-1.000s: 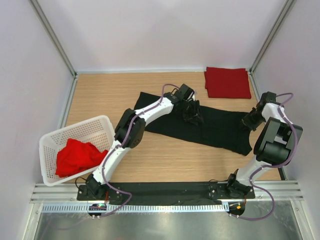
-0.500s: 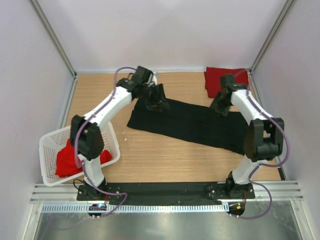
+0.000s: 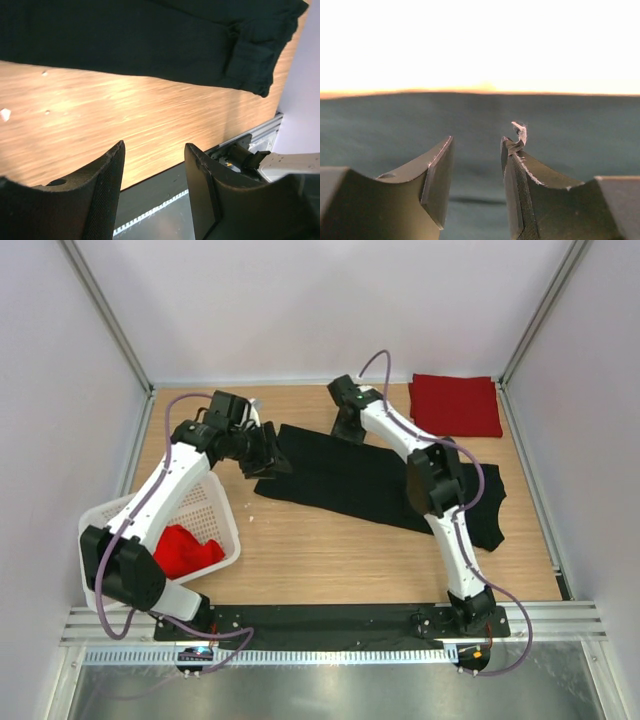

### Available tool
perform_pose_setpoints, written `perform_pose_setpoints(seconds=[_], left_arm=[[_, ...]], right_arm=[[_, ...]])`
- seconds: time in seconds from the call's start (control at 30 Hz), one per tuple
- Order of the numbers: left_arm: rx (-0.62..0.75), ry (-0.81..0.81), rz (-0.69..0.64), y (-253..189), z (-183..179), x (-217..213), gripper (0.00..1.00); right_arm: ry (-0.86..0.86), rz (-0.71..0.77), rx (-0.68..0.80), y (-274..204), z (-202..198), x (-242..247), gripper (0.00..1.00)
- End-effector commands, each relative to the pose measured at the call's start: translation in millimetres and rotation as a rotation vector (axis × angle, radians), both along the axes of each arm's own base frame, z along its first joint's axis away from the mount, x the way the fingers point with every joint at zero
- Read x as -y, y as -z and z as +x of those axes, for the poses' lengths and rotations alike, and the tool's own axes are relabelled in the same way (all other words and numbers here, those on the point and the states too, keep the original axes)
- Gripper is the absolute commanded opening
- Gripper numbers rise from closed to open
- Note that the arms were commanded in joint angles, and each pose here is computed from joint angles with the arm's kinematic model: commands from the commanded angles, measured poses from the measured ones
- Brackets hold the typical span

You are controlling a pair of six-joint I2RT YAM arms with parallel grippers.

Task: Fold and stack the t-shirts
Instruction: Fold the tshirt

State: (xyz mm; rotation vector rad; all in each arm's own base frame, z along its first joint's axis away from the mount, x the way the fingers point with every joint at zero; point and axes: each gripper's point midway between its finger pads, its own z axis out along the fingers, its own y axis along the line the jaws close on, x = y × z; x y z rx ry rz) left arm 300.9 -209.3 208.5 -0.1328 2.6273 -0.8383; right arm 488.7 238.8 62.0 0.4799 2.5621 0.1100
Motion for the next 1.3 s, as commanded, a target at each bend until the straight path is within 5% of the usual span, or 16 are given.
perform_pose_setpoints(seconds=[0.0, 0.33, 0.67, 0.77, 0.97, 1.03, 1.27], left_arm=[[0.045, -0.015, 0.026, -9, -14, -20, 0.53], [0.058, -0.045, 0.047, -13, -28, -45, 0.54], [0.064, -0.033, 0.017, -20, -19, -46, 0.54], [0.067, -0.031, 0.004, -21, -17, -44, 0.54], [0.058, -0.033, -0.015, -15, -16, -42, 0.54], [0.052, -0.030, -0.029, -14, -16, -39, 0.54], [0.065, -0.026, -0.046, -19, -16, -37, 0.54]], right_arm=[[0.060, -0.022, 0.118, -24, 26, -20, 0.48], [-0.095, -0.059, 0.022, 30, -12, -80, 0.49], [-0.511, -0.143, -0.160, 53, -130, -113, 0.48], [-0.536, -0.104, -0.123, 21, -155, -112, 0.48], [-0.337, -0.149, -0.011, -52, -145, -64, 0.58], [-0.198, -0.187, 0.007, -70, -130, -28, 0.75], [0.347, -0.086, 0.016, -88, -127, 110, 0.90]])
